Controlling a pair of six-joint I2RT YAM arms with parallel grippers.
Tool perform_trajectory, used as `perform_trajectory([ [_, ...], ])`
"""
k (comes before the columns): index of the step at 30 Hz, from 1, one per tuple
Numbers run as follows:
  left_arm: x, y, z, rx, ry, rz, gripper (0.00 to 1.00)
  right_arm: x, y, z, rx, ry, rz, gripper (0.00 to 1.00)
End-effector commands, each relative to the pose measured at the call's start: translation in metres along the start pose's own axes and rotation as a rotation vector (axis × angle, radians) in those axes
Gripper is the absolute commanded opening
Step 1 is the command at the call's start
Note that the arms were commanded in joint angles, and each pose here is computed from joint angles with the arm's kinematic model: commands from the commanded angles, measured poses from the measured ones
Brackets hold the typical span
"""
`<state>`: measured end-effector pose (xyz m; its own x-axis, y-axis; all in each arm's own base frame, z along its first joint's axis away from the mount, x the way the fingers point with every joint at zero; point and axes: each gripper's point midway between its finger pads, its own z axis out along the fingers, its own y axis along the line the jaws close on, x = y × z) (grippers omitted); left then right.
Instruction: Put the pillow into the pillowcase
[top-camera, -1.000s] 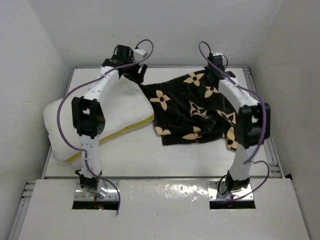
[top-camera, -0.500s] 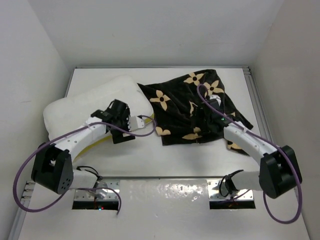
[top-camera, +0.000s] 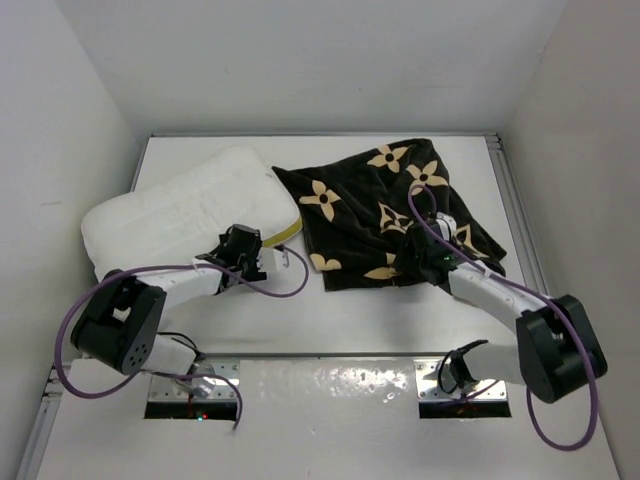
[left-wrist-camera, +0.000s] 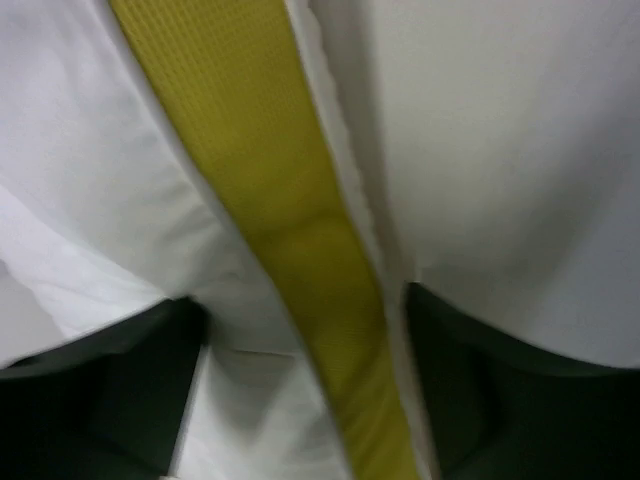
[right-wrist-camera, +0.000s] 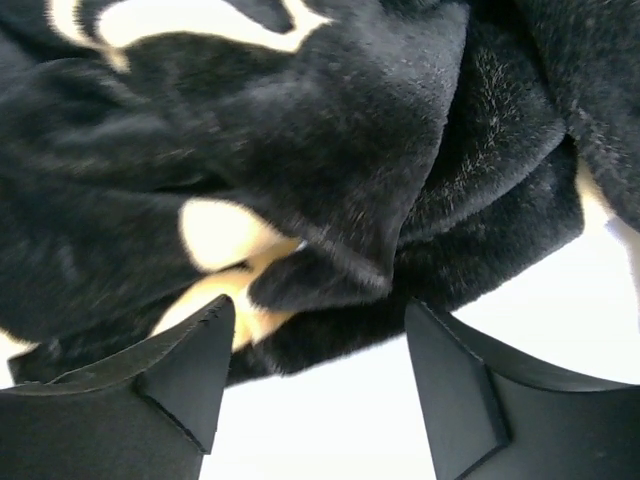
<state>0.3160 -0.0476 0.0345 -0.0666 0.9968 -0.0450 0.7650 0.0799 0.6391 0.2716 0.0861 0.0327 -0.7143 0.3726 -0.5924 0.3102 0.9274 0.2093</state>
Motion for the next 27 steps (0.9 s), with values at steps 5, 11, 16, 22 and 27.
perform_trajectory([
  [5,-0.006,0.011,-0.004,0.016,0.001,-0.065,0.0,-0.009,0.006,0.03,0.02,-0.027,0.054,0.6],
  [11,-0.032,0.051,-0.048,0.086,-0.144,-0.165,0.0,-0.014,-0.006,0.03,0.125,-0.047,-0.066,0.07],
  [16,-0.07,0.103,-0.124,-0.012,-0.35,-0.135,0.0,-0.018,0.001,0.011,0.044,-0.095,-0.133,0.0],
  [22,-0.133,0.093,-0.197,0.042,-0.62,-0.009,0.0,-0.019,0.011,-0.013,-0.072,-0.139,-0.26,0.0],
  [27,-0.188,0.044,-0.204,0.182,-0.689,0.012,0.0,-0.009,0.023,-0.033,-0.172,-0.107,-0.379,0.0],
])
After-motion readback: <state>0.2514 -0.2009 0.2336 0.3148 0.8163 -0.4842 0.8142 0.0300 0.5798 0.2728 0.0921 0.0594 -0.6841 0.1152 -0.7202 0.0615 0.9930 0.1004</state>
